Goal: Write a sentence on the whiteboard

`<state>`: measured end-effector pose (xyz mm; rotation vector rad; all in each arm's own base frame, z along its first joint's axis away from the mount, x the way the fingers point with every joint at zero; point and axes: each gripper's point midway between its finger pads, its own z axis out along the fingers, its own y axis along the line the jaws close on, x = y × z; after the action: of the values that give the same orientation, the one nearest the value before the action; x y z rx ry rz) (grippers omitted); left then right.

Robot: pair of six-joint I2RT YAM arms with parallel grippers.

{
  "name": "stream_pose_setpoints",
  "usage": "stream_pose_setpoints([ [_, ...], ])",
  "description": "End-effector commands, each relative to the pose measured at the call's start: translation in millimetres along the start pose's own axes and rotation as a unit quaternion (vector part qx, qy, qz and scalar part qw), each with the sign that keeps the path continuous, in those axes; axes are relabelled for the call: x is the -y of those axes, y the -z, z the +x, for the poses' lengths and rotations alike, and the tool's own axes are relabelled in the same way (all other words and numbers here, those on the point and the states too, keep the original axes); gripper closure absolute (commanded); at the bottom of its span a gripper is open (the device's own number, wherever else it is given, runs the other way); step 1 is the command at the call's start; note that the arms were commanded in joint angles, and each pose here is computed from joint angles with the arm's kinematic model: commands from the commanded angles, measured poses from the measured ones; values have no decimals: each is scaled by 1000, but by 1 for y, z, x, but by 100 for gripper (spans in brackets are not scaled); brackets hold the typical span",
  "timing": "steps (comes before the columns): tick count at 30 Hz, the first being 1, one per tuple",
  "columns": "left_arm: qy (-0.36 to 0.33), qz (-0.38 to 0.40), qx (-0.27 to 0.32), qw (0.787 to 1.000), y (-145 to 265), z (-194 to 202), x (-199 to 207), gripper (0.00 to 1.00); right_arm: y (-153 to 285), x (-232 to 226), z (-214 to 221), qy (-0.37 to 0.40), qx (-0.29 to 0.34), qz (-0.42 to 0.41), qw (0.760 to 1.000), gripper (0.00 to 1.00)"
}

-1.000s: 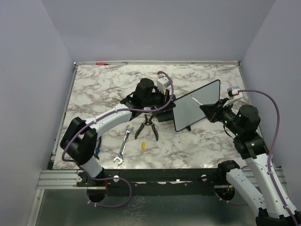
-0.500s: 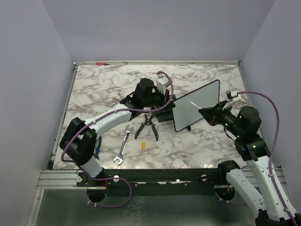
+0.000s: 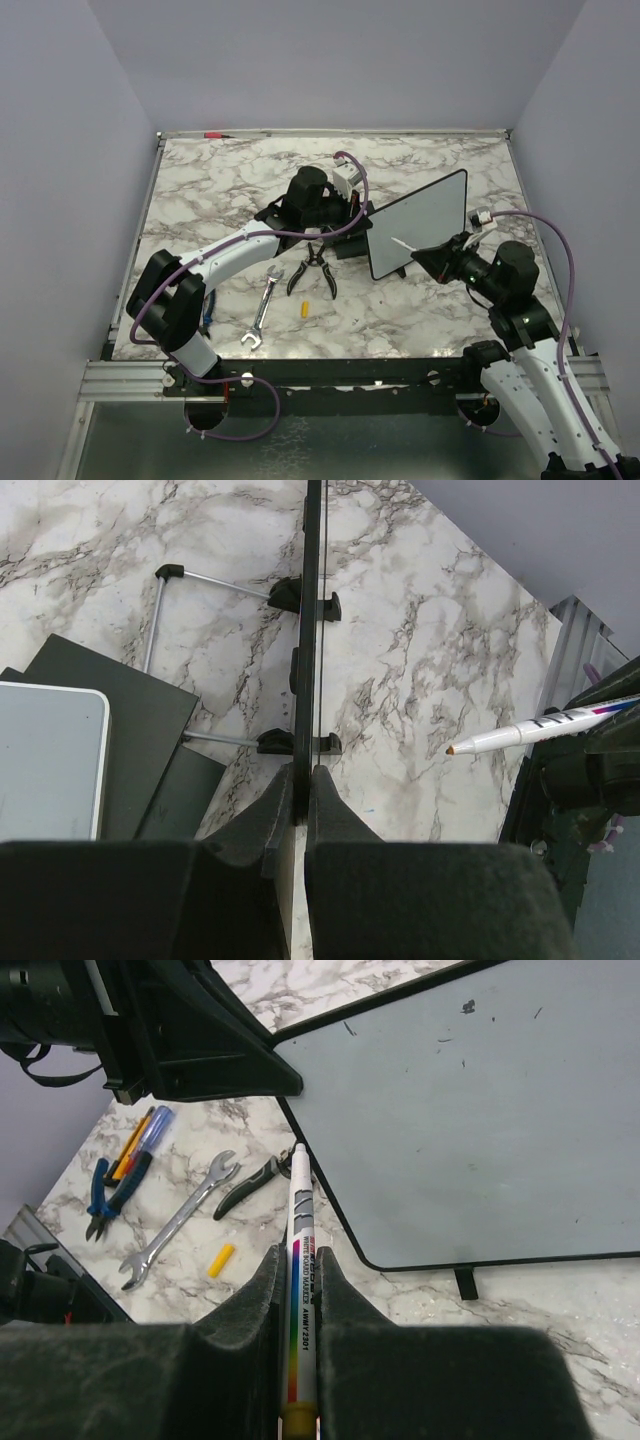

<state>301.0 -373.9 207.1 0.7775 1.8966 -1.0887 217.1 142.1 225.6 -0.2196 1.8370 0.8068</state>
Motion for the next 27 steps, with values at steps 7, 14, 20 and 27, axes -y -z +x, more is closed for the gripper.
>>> stream_pose_setpoints([
  [7, -8, 7, 2, 1000, 6, -6, 9, 100, -7, -4, -6, 9, 34, -27, 999, 99],
  [14, -8, 11, -1, 1000, 5, -5, 10, 100, -17, 2, -13, 18, 50, -23, 998, 99],
  [20, -7, 14, -2, 1000, 5, -4, 11, 100, -29, 7, -17, 22, 59, -25, 998, 99],
  [27, -7, 19, -5, 1000, 5, -4, 12, 100, -38, 10, -17, 23, 59, -29, 998, 99],
])
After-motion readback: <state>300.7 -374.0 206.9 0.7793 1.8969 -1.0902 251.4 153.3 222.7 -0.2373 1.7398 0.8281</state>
